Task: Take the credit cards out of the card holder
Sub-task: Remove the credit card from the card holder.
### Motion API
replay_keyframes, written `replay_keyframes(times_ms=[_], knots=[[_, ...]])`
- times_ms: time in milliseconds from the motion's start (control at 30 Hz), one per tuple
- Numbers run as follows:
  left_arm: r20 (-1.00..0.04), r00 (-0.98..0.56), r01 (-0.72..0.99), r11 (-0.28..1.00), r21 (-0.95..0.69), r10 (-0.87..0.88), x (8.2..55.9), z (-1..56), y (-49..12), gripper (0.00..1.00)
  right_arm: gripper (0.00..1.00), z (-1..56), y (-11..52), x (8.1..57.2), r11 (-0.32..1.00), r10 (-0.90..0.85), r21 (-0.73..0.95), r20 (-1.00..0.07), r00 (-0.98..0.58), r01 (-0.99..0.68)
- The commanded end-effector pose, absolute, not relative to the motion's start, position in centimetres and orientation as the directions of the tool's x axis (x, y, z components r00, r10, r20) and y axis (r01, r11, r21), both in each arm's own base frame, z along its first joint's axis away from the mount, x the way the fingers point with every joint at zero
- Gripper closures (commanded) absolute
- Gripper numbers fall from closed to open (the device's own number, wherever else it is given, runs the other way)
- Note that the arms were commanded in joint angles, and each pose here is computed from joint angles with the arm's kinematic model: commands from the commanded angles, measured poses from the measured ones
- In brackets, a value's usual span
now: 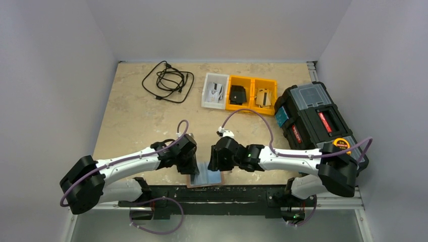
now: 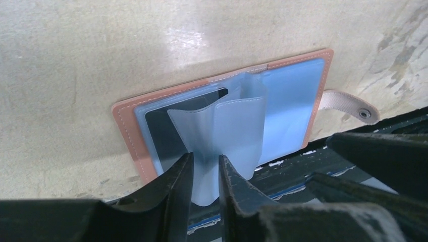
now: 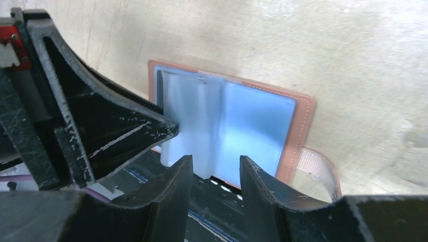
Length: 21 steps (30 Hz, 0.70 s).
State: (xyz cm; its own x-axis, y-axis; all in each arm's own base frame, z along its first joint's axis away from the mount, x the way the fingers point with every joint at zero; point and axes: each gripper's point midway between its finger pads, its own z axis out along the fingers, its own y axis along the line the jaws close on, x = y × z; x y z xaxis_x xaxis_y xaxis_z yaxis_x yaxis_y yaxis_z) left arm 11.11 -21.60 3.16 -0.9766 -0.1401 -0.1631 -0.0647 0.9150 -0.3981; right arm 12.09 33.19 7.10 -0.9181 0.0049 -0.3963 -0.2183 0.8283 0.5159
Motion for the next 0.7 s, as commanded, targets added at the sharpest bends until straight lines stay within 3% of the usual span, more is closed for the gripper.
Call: replay_keyframes(times_ms=[0, 667], knots=[[-0.211, -0.972, 0.014, 0.868, -0.496, -0.104, 12.0, 5.7, -24.4, 0.73, 0.61, 7.3, 30.9, 13.0, 0.862, 0.031, 0.468, -0.433, -0.901, -0.195], [-0.164, -0.985, 0.065, 0.790, -0.609, -0.046, 12.8, 7.5, -31.1, 0.66, 0.62, 9.3, 27.0, 13.7, 0.885, 0.127, 0.451, -0.476, -0.870, -0.118]])
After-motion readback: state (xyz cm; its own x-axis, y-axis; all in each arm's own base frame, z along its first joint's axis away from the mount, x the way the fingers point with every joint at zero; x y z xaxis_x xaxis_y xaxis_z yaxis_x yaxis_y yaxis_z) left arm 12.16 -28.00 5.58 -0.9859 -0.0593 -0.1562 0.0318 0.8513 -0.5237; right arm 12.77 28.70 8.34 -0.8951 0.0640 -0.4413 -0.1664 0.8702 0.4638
